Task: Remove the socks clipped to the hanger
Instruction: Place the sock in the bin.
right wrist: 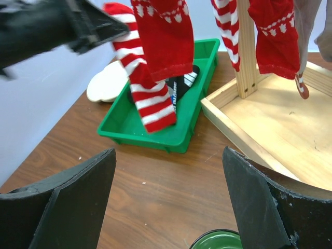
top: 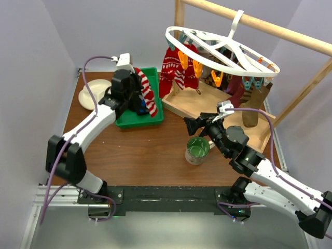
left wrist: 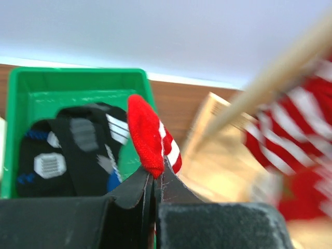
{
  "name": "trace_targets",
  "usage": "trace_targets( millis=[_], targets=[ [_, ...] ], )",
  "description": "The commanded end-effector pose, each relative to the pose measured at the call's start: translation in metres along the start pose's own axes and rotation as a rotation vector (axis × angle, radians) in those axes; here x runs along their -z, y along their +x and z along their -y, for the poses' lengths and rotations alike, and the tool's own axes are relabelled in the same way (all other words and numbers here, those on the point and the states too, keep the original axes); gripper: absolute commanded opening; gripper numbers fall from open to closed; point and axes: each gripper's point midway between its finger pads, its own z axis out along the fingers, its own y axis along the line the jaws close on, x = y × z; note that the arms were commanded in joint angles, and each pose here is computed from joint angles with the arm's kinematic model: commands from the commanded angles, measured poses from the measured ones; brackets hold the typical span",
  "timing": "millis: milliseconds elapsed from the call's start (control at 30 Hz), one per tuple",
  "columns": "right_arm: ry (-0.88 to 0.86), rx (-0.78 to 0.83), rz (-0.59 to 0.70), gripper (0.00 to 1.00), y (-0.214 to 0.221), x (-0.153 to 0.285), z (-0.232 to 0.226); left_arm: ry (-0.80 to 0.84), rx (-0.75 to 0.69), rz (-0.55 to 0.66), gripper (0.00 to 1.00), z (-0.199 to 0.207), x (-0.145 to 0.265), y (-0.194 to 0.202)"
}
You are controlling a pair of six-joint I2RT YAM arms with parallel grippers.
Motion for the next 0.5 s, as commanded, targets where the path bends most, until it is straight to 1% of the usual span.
trace_targets(
  millis=[0,33,67,100,133,167,233,267,300,333,367,433,467],
  targets=[
    [-0.013,-0.005,0.055,0.88,-0.031,0.008,-0.007,-0.005,-0.029,0.021,0.00,-0.034,-0.058,-0.006],
    [-0.016,-0.005,0.055,0.88,-0.033,0.009,-0.007,0.005,-0.029,-0.002,0.00,-0.039,-0.069,0.001],
    [-0.019,-0.010,0.060,0.88,-0.037,0.009,-0.009,0.006,-0.039,-0.078,0.05,-0.052,-0.090,0.033],
    [-0.019,-0.009,0.054,0.88,-0.036,0.010,-0.009,0.018,-0.025,-0.082,0.10,-0.058,-0.103,0.024],
    [-0.018,-0.010,0.056,0.88,-0.037,0.010,-0.009,0.027,-0.013,-0.109,0.31,-0.063,-0.112,0.030],
    [-0.023,-0.009,0.057,0.88,-0.040,0.010,-0.010,0.025,0.007,-0.150,0.44,-0.070,-0.122,0.045],
    [-0.030,-0.007,0.043,0.88,-0.037,0.010,-0.012,0.034,0.016,-0.121,0.67,-0.072,-0.124,0.031],
    [-0.030,-0.005,0.043,0.88,-0.038,0.010,-0.012,0.043,0.014,-0.087,0.71,-0.068,-0.120,0.015],
    [-0.022,-0.002,0.041,0.88,-0.037,0.010,-0.010,0.049,0.013,-0.073,0.74,-0.065,-0.117,0.009],
    [-0.019,-0.001,0.039,0.88,-0.036,0.010,-0.009,0.058,0.013,-0.058,0.79,-0.062,-0.113,0.001],
    [-0.016,-0.003,0.035,0.88,-0.034,0.009,-0.009,0.069,0.015,-0.025,0.81,-0.057,-0.106,-0.015],
    [-0.017,-0.004,0.038,0.88,-0.034,0.009,-0.009,0.077,0.011,-0.003,0.85,-0.052,-0.099,-0.028],
    [-0.013,-0.006,0.038,0.89,-0.034,0.008,-0.009,0.081,0.008,0.017,0.85,-0.049,-0.091,-0.039]
  ],
)
